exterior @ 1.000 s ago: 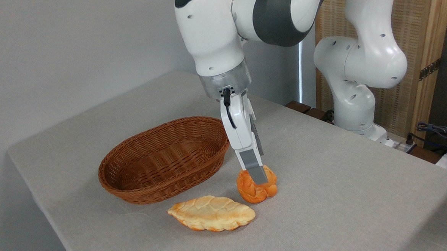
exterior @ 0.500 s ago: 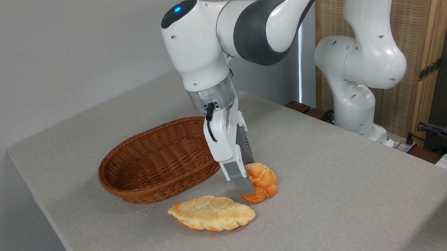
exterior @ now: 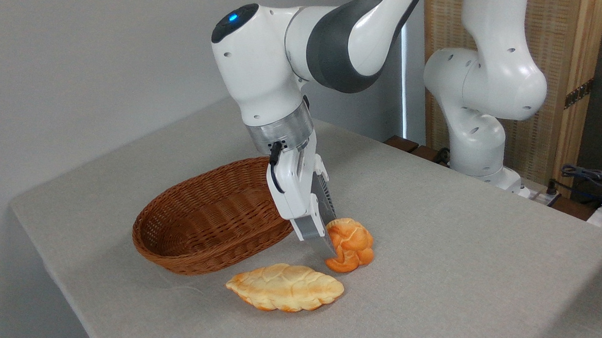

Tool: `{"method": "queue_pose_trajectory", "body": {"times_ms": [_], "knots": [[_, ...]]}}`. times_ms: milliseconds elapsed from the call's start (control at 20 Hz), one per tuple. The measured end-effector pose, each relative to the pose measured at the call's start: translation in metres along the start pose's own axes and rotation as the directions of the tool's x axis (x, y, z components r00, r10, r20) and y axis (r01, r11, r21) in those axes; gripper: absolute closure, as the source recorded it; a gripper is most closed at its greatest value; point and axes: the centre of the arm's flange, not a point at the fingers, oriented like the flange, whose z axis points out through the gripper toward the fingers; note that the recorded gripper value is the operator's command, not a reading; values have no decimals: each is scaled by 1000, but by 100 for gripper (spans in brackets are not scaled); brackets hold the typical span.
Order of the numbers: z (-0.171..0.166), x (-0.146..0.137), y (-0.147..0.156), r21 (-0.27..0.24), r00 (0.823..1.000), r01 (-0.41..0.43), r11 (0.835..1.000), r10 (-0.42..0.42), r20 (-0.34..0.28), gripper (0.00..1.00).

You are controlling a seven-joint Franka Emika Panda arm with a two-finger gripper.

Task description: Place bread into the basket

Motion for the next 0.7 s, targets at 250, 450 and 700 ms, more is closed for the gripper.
{"method": "queue_pose_trajectory", "body": {"times_ms": [250, 450, 700], "knots": [[0, 0, 0, 0, 1000, 0, 1000, 0, 0, 47], [-1, 0, 0, 3, 1000, 1, 1000, -1, 0, 47], [-5, -2, -1, 11, 1000, 3, 1000, -3, -1, 47]]}}
